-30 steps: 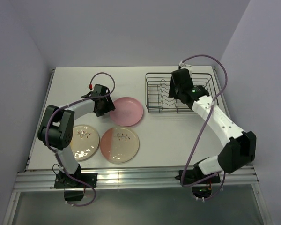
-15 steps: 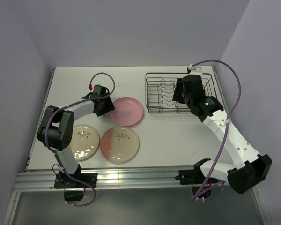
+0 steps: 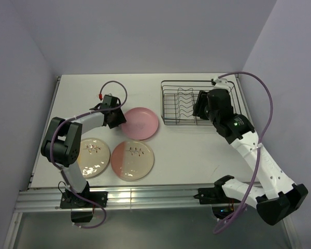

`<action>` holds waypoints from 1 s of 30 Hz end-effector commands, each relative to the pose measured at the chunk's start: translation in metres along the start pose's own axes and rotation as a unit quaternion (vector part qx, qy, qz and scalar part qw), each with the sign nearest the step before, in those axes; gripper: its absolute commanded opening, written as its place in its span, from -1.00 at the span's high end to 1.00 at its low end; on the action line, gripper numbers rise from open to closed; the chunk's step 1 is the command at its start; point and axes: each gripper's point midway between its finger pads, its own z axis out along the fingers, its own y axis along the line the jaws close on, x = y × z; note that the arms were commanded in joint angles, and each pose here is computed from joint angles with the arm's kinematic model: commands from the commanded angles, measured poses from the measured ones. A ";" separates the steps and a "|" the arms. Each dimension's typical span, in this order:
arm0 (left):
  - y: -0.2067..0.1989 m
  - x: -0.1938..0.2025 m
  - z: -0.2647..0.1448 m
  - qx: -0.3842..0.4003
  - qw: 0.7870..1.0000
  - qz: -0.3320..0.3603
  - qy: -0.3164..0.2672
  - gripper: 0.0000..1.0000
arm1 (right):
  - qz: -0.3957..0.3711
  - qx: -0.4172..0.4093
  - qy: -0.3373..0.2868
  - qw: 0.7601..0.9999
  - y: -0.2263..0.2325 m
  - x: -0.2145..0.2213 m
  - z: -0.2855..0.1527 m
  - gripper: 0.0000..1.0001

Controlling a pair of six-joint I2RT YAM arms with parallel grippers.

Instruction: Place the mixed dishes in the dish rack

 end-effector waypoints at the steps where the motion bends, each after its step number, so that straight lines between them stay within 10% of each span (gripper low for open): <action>1: 0.000 0.014 -0.002 0.014 1.000 0.002 0.024 -0.03 | 0.005 -0.008 -0.008 1.000 0.001 0.000 -0.007 -0.12; 13: -0.013 0.016 0.001 0.048 0.998 -0.009 0.031 0.37 | 0.006 -0.008 -0.017 1.000 -0.008 0.004 -0.022 -0.12; 18: -0.017 0.017 0.000 0.059 0.998 -0.011 0.030 0.97 | 0.005 -0.005 -0.011 1.000 -0.011 0.010 -0.023 -0.12; 30: -0.023 -0.016 -0.051 0.071 0.997 -0.009 -0.028 1.00 | 0.014 -0.034 0.007 0.999 -0.003 0.024 -0.022 -0.12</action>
